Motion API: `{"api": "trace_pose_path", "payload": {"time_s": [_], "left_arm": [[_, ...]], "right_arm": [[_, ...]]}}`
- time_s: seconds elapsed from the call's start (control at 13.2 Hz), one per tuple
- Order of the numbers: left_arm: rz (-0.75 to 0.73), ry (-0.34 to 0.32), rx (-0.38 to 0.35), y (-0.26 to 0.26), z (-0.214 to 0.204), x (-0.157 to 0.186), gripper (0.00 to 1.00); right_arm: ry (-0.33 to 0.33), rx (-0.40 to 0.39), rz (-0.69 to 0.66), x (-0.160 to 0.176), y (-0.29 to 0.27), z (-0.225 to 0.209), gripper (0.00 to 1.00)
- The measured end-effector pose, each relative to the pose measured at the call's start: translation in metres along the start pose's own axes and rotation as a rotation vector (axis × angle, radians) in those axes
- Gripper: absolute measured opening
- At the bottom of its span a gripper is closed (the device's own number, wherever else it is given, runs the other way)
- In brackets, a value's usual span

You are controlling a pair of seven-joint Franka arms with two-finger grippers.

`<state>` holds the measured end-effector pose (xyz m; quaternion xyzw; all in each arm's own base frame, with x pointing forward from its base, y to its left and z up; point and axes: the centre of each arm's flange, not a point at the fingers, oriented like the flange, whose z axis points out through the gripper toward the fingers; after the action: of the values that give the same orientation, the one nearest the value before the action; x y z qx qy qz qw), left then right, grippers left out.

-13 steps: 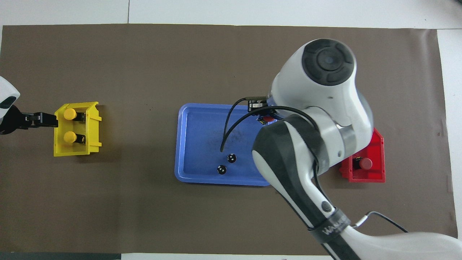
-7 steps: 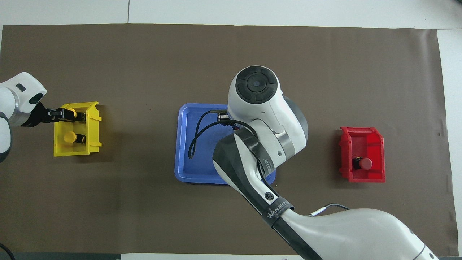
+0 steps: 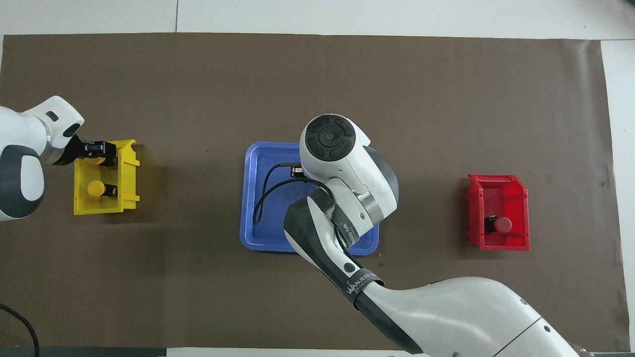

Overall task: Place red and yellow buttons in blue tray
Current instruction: 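Carry the red button into the blue tray while the left gripper reaches the yellow bin, then return the right gripper to the red bin while the left gripper grasps a yellow button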

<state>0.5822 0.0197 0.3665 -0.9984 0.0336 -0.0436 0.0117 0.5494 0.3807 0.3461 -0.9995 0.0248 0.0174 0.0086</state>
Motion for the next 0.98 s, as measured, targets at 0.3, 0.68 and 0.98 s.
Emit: {"api": "trace_pose_path", "payload": {"time_s": [0.3, 0.68, 0.98], "left_arm": [[-0.002, -0.001, 0.0, -0.001, 0.002, 0.0, 0.74], [-0.011, -0.001, 0.002, -0.006, 0.001, 0.0, 0.67], [-0.014, -0.001, 0.002, -0.008, 0.001, 0.0, 0.53]], "right_arm": [[0.011, -0.019, 0.018, 0.017, 0.02, -0.044, 0.71], [0.027, -0.031, -0.068, 0.029, 0.237, -0.143, 0.71], [-0.011, -0.003, -0.153, -0.047, 0.361, -0.116, 0.71]]}}
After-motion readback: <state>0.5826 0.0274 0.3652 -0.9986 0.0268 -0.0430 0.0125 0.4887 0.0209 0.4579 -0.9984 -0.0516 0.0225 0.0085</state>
